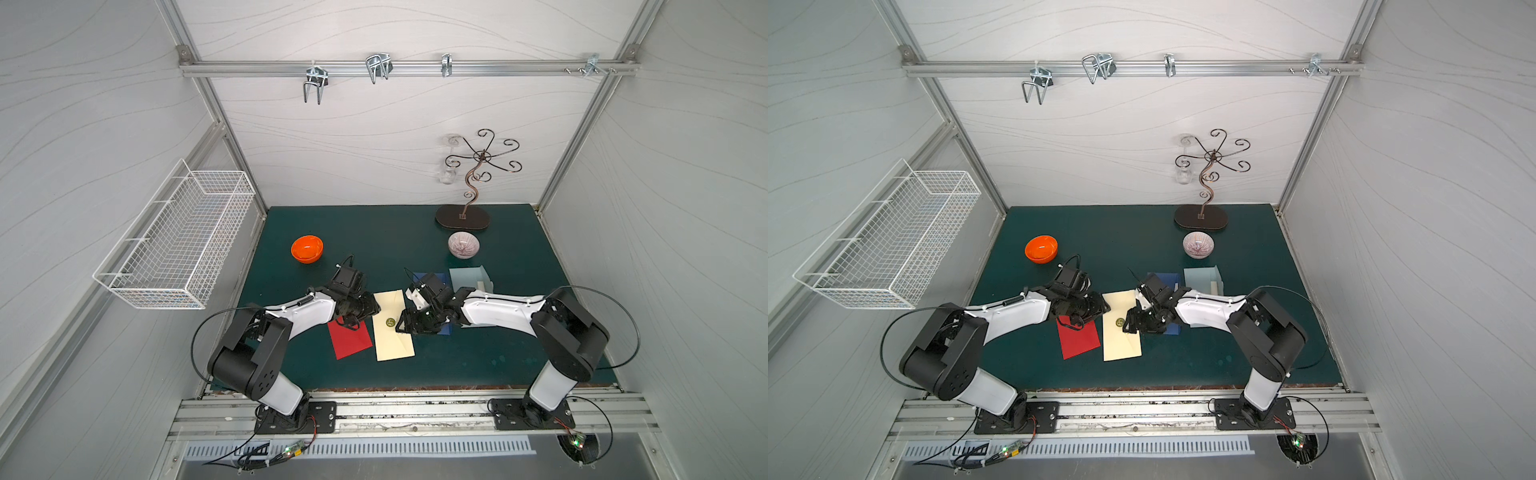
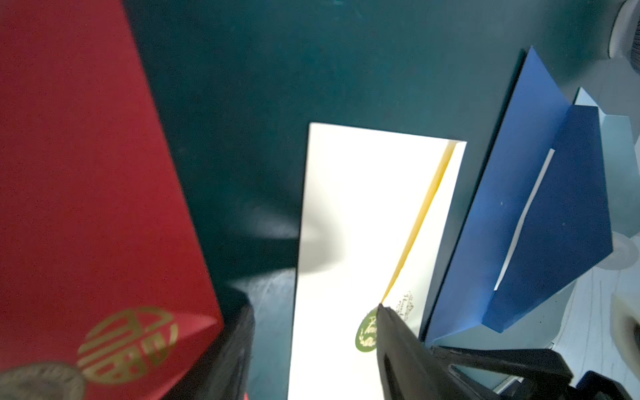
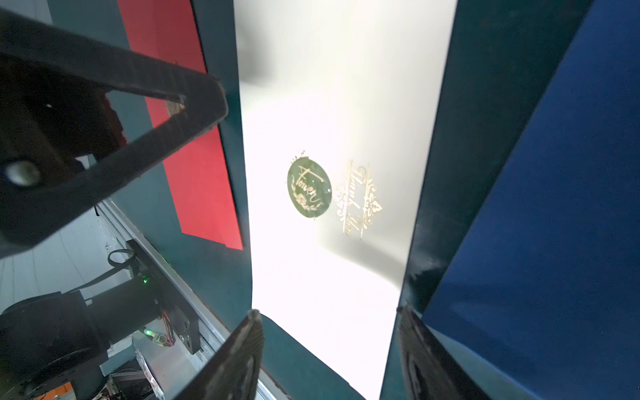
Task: Open the envelope
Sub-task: Move the envelope to the center of the board.
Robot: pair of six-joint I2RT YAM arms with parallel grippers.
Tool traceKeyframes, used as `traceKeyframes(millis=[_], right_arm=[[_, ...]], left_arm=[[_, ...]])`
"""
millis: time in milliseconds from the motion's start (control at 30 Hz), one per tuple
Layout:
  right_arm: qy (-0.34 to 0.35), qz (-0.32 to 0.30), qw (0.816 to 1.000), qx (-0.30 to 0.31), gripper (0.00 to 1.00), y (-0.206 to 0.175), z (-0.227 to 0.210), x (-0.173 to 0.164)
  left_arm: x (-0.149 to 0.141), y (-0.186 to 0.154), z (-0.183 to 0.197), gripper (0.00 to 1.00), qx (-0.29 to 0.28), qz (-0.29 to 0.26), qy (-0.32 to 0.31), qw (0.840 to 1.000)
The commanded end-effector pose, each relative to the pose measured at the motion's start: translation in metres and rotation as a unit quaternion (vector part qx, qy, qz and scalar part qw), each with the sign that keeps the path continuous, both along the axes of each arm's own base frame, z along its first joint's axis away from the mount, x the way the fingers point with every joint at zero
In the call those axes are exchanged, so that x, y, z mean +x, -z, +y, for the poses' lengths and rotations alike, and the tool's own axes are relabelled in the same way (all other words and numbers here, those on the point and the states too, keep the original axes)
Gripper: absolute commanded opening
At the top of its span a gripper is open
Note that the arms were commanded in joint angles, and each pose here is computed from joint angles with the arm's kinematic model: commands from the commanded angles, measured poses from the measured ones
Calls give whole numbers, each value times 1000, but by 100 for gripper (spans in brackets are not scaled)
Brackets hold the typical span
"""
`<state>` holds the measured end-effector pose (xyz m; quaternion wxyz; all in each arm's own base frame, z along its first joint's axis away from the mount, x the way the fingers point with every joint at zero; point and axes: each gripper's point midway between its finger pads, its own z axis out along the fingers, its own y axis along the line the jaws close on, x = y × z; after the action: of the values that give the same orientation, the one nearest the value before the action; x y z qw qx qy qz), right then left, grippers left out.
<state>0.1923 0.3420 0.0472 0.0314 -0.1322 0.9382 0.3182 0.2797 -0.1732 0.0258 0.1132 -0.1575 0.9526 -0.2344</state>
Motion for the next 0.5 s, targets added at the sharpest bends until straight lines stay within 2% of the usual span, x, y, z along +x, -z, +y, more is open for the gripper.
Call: traceKeyframes(millis=[0,267,467], right_arm=[[4,-2,1000,-1,64,-6,-3,-2],[3,-2,1000,1,64,-7,-3,-3],[2,-4,1000,6,64,-10,-2,-3]], left_arm=[[-28,16,32,60,61,43,-36,997],[-31,9,63,60,82,40,-81,992],[-13,-31,39,61,9,-40,-45,998]])
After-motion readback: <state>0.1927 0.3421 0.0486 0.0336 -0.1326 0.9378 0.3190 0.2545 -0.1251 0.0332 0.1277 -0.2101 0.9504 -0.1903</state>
